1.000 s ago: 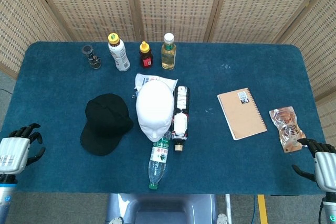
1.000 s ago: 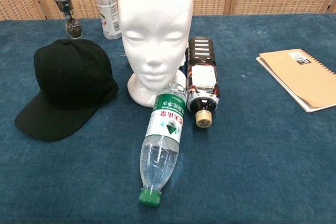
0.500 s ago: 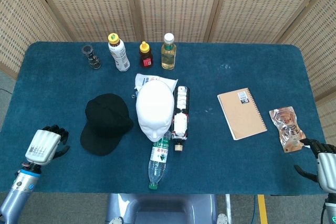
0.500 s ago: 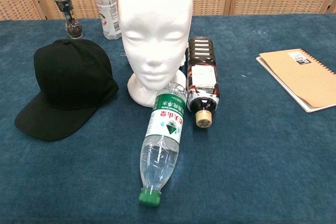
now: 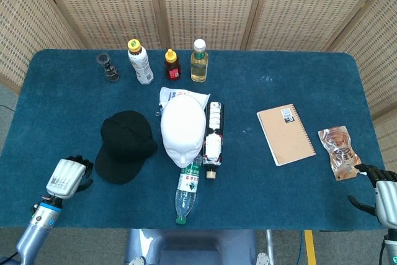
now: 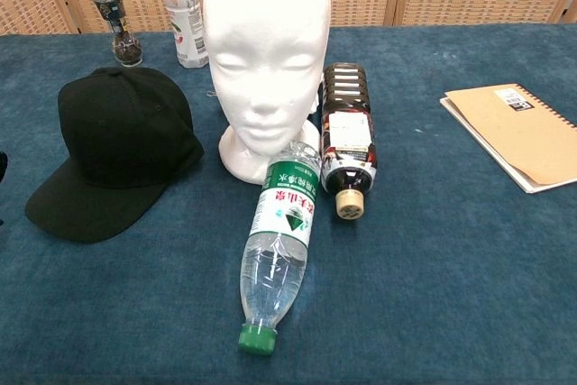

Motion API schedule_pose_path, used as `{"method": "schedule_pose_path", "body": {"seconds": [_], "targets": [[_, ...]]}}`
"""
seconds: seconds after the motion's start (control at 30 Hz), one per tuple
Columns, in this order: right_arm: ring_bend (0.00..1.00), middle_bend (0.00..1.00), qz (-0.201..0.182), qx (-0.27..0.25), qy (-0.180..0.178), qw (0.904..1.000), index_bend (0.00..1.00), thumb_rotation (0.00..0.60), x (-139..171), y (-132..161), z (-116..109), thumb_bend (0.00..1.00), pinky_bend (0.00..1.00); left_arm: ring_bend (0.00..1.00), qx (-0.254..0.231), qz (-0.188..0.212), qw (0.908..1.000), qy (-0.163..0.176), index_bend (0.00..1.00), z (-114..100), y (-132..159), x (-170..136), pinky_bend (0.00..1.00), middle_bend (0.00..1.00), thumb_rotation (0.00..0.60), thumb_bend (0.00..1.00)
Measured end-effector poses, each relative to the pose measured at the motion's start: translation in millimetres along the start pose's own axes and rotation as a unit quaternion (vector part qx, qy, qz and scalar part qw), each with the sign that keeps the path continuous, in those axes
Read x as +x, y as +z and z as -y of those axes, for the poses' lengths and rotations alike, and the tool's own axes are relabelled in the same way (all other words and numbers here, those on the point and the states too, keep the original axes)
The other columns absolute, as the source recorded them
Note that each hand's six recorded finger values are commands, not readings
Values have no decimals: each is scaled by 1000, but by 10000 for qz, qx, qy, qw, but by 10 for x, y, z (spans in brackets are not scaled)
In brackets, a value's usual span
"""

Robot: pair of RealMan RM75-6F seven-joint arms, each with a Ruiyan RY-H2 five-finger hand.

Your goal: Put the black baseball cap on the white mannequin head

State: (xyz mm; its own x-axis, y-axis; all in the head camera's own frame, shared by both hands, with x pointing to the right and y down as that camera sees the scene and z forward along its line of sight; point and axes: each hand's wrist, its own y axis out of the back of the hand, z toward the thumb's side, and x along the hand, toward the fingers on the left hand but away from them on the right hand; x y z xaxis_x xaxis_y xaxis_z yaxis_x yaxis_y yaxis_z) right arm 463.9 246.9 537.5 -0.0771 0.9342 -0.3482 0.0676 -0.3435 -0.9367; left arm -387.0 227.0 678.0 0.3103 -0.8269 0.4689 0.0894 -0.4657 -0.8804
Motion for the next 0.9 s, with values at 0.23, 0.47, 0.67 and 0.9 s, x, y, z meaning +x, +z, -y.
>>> {"method": "schedule_pose_path", "body": {"seconds": [0.23,0.47,0.67,0.9], "targets": [[406,369,25,3,-14,10000,306,600,5,-17,-12,90,322,475,-87,37,9999,48,683,129,95,90,610,654,600,164],[406,370,48,8,-12,10000,306,600,7,-31,-17,90,322,476,-83,90,9999,114,683,177,145,158,609,654,600,163],[406,369,61,19,3,10000,306,600,9,-39,-5,90,322,475,-96,145,9998,104,683,212,172,178,609,654,600,163],[405,369,82,19,5,10000,306,600,11,-56,-9,89,322,475,-82,177,9998,99,683,256,204,205,609,654,600,163]]}}
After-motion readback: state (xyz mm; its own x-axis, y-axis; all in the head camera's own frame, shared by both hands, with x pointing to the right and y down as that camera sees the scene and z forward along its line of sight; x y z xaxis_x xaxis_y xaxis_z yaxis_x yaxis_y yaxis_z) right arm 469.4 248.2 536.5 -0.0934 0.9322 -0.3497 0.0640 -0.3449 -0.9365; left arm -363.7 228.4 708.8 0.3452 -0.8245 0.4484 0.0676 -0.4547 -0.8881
